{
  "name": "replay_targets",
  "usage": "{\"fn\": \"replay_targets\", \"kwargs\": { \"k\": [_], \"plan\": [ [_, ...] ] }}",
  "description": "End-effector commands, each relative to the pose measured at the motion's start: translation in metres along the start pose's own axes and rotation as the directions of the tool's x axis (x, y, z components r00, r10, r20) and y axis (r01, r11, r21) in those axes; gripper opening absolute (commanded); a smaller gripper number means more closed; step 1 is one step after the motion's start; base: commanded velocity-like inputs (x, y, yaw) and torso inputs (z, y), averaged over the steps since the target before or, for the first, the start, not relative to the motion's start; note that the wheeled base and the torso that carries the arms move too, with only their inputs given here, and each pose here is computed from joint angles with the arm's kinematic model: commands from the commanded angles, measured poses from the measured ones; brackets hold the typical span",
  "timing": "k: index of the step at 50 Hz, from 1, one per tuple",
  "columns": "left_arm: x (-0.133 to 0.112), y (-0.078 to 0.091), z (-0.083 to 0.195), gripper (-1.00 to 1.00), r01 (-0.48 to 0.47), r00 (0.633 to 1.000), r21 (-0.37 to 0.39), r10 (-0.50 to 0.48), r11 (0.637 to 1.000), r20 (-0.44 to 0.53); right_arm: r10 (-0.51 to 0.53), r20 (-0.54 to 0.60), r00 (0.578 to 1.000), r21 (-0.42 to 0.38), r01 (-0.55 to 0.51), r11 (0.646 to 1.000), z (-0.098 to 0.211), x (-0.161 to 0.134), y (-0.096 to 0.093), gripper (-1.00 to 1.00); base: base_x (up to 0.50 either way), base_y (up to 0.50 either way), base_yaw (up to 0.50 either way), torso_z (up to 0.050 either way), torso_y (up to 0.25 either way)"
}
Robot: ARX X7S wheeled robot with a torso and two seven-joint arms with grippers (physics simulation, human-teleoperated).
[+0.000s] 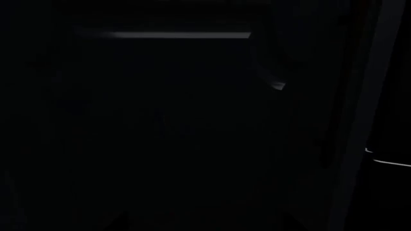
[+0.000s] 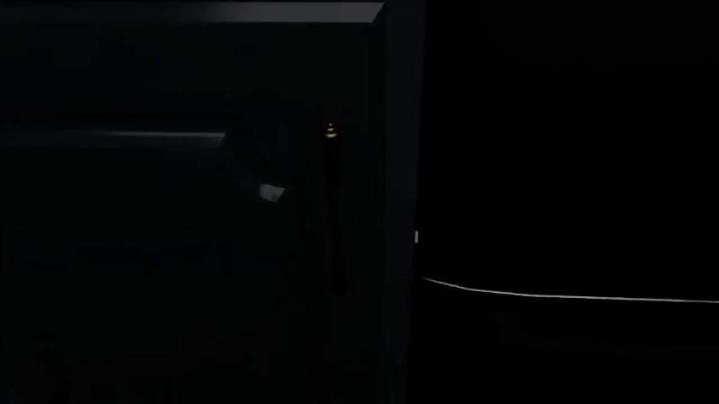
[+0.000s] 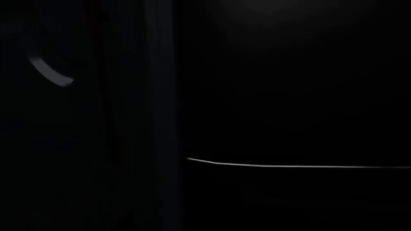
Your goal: Navigate to the stove.
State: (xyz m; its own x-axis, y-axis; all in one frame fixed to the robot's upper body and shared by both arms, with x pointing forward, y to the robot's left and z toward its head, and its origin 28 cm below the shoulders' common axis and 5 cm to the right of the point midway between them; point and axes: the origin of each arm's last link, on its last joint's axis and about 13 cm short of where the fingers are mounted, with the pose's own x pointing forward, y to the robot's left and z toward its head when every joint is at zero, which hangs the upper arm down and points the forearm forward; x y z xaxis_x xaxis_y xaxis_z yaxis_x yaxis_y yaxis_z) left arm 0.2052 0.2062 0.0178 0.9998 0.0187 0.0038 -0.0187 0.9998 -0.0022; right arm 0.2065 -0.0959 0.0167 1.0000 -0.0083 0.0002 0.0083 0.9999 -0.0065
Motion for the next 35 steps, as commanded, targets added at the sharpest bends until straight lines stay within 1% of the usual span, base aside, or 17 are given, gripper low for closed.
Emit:
{"fn": "replay_targets", "kwargs": {
  "k": [1,6,17,22,25,31,34,35],
  "plan": [
    [-0.0027,0.001,0.0025,1.0,-0.007,1.0,-0.001,0.007,1.0,-0.001,-0.004,-0.003,1.0,0.001,0.004,1.0,0.0022,-0.0025,0.0007,1.0,-0.05,-0.22,0.0,0.0,0.0],
    [-0.0026,0.001,0.0026,1.0,-0.007,1.0,-0.001,0.007,1.0,-0.002,-0.003,-0.002,1.0,-0.002,0.003,1.0,0.0026,-0.0029,0.0011,1.0,-0.05,-0.35,0.0,0.0,0.0],
    [-0.0028,0.0008,0.0028,1.0,-0.001,1.0,0.002,0.001,1.0,-0.004,-0.013,-0.005,1.0,-0.009,0.013,1.0,0.0023,-0.0025,0.0011,1.0,-0.04,-0.5,0.0,0.0,0.0],
    [-0.0039,0.001,0.0026,1.0,0.002,1.0,0.003,-0.002,1.0,-0.002,-0.017,-0.025,1.0,0.002,0.017,1.0,0.0038,-0.0021,0.0003,1.0,-0.04,-0.5,0.0,0.0,0.0],
    [-0.0046,0.0009,0.0028,1.0,0.001,1.0,0.008,-0.001,1.0,0.0,0.007,-0.02,1.0,-0.029,-0.007,1.0,0.0025,-0.004,0.0022,1.0,-0.03,-0.5,0.0,0.0,0.0],
    [-0.005,0.001,0.0031,1.0,0.004,1.0,0.005,-0.004,1.0,0.003,0.004,-0.021,1.0,-0.036,-0.005,0.999,0.0035,-0.0034,0.0021,1.0,-0.03,-0.5,0.0,0.0,0.0],
    [-0.0058,0.0007,0.0034,1.0,0.009,1.0,0.005,-0.009,1.0,0.006,0.007,-0.007,1.0,-0.071,-0.007,0.997,0.0036,-0.0043,0.0034,1.0,-0.03,-0.5,0.0,0.0,0.0],
    [-0.006,0.0006,0.0034,1.0,0.01,1.0,0.007,-0.01,1.0,0.009,0.01,-0.008,1.0,-0.069,-0.011,0.998,0.0037,-0.0044,0.0034,1.0,-0.02,-0.5,0.0,0.0,0.0]
  ]
}}
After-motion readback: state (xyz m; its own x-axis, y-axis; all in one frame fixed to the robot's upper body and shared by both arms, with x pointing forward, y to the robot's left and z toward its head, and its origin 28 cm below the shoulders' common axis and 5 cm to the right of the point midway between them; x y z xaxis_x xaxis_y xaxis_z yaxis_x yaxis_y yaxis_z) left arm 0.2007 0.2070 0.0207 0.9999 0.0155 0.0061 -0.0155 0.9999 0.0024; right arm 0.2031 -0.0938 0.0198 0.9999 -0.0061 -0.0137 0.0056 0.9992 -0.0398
